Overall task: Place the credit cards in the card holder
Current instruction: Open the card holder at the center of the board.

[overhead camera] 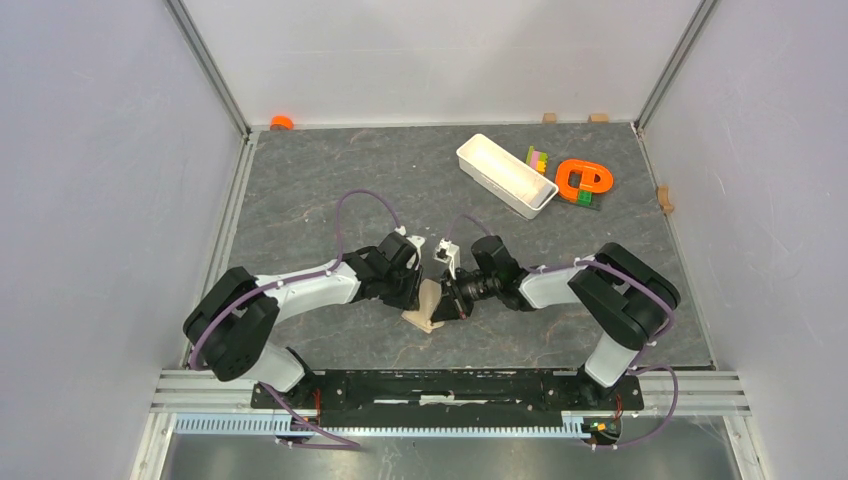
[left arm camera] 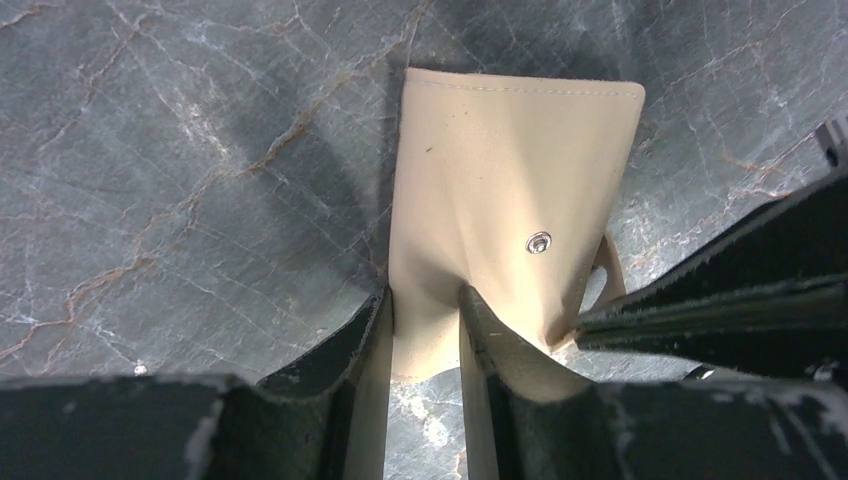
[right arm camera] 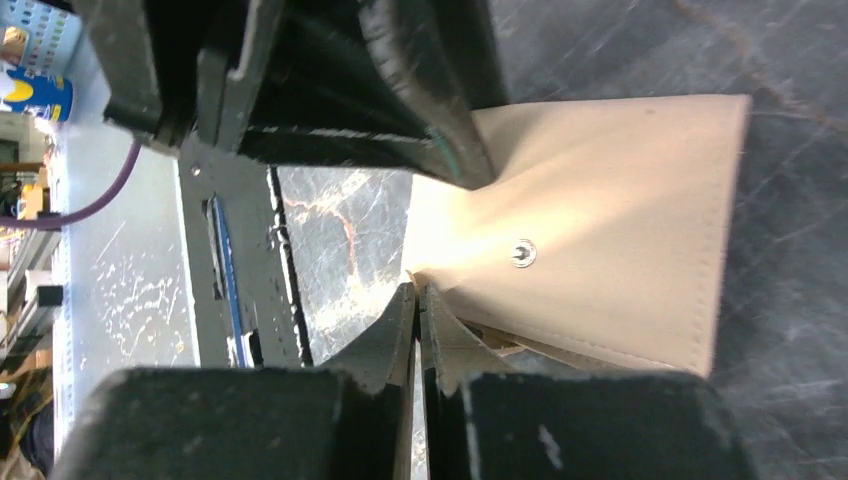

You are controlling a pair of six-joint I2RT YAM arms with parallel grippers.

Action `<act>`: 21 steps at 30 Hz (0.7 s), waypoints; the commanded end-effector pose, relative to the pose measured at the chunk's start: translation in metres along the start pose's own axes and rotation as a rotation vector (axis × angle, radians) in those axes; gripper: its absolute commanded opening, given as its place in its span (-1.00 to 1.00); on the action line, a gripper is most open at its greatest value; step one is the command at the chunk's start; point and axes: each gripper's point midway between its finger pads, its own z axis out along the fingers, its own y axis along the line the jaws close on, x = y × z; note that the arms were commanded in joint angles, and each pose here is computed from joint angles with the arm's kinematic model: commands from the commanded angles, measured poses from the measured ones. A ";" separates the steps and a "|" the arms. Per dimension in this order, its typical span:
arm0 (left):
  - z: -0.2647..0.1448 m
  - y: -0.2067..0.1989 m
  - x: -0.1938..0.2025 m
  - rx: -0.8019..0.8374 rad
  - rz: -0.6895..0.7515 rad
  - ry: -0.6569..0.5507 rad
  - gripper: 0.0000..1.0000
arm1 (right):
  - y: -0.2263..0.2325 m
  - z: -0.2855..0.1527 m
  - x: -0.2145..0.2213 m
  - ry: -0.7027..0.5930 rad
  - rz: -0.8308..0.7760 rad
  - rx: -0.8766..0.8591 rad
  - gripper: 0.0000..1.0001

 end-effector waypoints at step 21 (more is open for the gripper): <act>-0.029 -0.027 -0.015 0.095 0.108 -0.180 0.29 | -0.008 -0.076 0.019 -0.137 0.116 0.424 0.25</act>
